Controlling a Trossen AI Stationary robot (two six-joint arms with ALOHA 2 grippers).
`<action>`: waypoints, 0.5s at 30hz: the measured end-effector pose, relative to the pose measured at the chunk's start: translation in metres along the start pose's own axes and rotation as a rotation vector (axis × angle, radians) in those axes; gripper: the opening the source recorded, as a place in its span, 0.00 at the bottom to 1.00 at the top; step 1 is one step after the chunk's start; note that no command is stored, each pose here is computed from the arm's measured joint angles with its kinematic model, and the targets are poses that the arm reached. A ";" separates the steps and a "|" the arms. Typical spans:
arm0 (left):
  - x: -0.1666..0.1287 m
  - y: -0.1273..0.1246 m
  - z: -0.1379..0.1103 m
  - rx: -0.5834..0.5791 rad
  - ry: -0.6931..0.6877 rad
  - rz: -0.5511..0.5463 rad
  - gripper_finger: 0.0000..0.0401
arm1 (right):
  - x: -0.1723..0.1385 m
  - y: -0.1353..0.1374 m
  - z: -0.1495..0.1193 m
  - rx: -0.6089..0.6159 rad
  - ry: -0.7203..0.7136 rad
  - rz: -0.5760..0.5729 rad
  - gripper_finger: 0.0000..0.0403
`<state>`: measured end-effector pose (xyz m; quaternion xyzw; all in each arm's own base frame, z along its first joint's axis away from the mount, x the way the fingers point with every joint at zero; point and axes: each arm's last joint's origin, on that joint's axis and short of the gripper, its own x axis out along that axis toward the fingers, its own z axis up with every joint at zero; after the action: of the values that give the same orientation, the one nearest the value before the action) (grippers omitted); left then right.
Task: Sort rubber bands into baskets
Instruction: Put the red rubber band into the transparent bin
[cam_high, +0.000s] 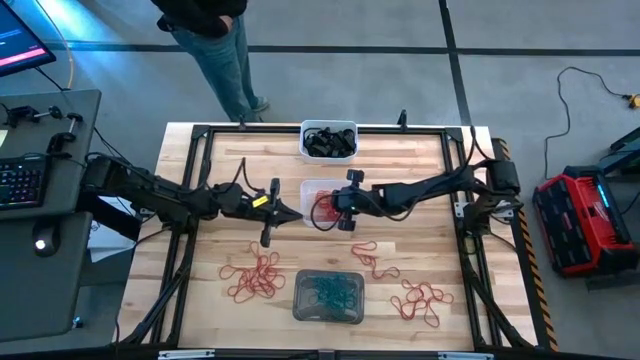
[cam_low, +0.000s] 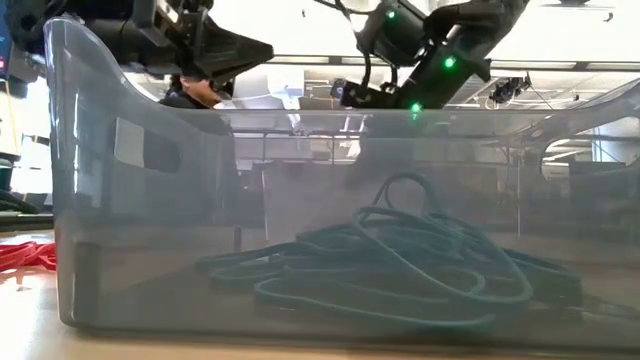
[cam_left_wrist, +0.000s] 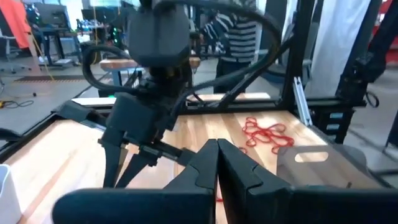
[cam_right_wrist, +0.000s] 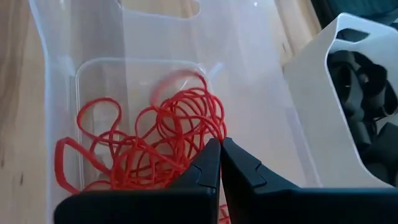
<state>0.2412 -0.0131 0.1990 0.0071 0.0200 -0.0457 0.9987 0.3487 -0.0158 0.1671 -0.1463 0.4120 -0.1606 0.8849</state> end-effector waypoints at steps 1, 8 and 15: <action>-0.003 0.001 -0.002 -0.011 -0.014 0.003 0.00 | 0.002 0.000 -0.001 0.000 0.006 0.000 0.00; -0.015 0.000 -0.016 -0.036 -0.032 0.006 0.00 | 0.004 -0.007 -0.002 0.032 0.006 0.080 0.07; -0.019 -0.001 -0.021 -0.039 -0.020 0.004 0.00 | -0.001 -0.004 -0.001 0.091 0.001 0.117 0.31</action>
<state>0.2216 -0.0116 0.1783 -0.0126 0.0107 -0.0431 0.9989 0.3470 -0.0195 0.1690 -0.0815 0.4128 -0.1275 0.8982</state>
